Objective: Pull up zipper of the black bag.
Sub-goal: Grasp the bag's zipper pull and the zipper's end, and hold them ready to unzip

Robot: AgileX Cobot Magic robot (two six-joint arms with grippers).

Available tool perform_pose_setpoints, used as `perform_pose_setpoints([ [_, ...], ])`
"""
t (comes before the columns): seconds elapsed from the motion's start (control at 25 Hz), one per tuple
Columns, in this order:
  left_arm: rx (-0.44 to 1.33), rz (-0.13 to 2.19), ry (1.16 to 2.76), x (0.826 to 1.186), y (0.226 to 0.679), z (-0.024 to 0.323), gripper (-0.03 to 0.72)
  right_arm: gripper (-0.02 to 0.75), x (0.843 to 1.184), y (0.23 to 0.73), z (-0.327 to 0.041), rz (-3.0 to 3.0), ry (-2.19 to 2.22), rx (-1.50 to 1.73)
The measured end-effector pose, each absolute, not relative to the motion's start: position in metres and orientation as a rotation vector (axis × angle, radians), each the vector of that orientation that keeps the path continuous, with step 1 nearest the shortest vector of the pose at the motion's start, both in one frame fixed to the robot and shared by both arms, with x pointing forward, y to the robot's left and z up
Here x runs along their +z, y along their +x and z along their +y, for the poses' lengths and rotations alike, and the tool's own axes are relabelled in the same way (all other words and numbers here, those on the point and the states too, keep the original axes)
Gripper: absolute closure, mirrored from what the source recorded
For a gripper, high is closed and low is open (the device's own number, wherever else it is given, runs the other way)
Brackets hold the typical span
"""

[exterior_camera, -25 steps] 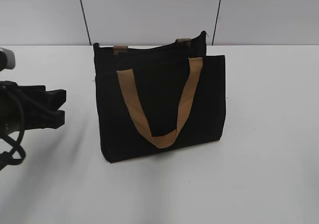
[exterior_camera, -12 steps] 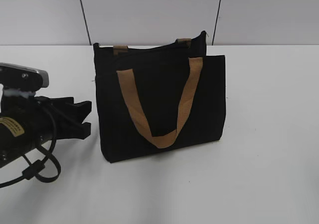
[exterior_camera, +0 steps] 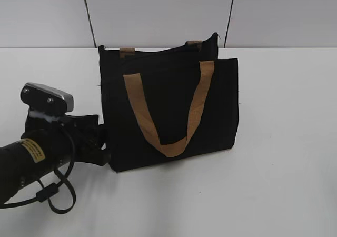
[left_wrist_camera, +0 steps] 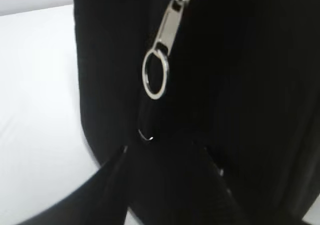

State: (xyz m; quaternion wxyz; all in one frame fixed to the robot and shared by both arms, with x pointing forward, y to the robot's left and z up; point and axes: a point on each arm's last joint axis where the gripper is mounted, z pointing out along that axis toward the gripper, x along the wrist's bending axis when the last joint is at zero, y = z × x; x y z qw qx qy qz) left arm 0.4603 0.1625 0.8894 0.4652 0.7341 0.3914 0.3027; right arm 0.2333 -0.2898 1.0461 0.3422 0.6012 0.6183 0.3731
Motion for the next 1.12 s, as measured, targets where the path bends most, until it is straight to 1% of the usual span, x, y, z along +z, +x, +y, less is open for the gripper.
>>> perform_pose_setpoints([
  [0.16, 0.757, 0.926, 1.785, 0.878, 0.462, 0.161, 0.354, 0.389, 1.046, 0.233, -0.29, 1.607, 1.563, 0.97],
  [0.32, 0.788, 0.915, 1.741, 0.876, 0.466, 0.164, 0.276, 0.389, 1.046, 0.233, -0.29, 1.607, 1.563, 0.97],
  [0.4, 0.801, 0.917, 1.724, 0.877, 0.468, 0.166, 0.259, 0.389, 1.046, 0.233, -0.29, 1.607, 1.563, 0.97],
  [0.68, 0.793, 0.921, 1.706, 0.877, 0.47, 0.168, 0.325, 0.389, 1.046, 0.233, -0.29, 1.607, 1.563, 0.97],
  [0.96, 0.765, 0.947, 1.735, 0.864, 0.469, 0.168, 0.33, 0.389, 1.046, 0.233, -0.29, 1.607, 1.563, 0.97],
  [1.12, 0.775, 0.946, 1.713, 0.866, 0.476, 0.166, 0.33, 0.389, 1.046, 0.233, -0.29, 1.607, 1.563, 0.97],
])
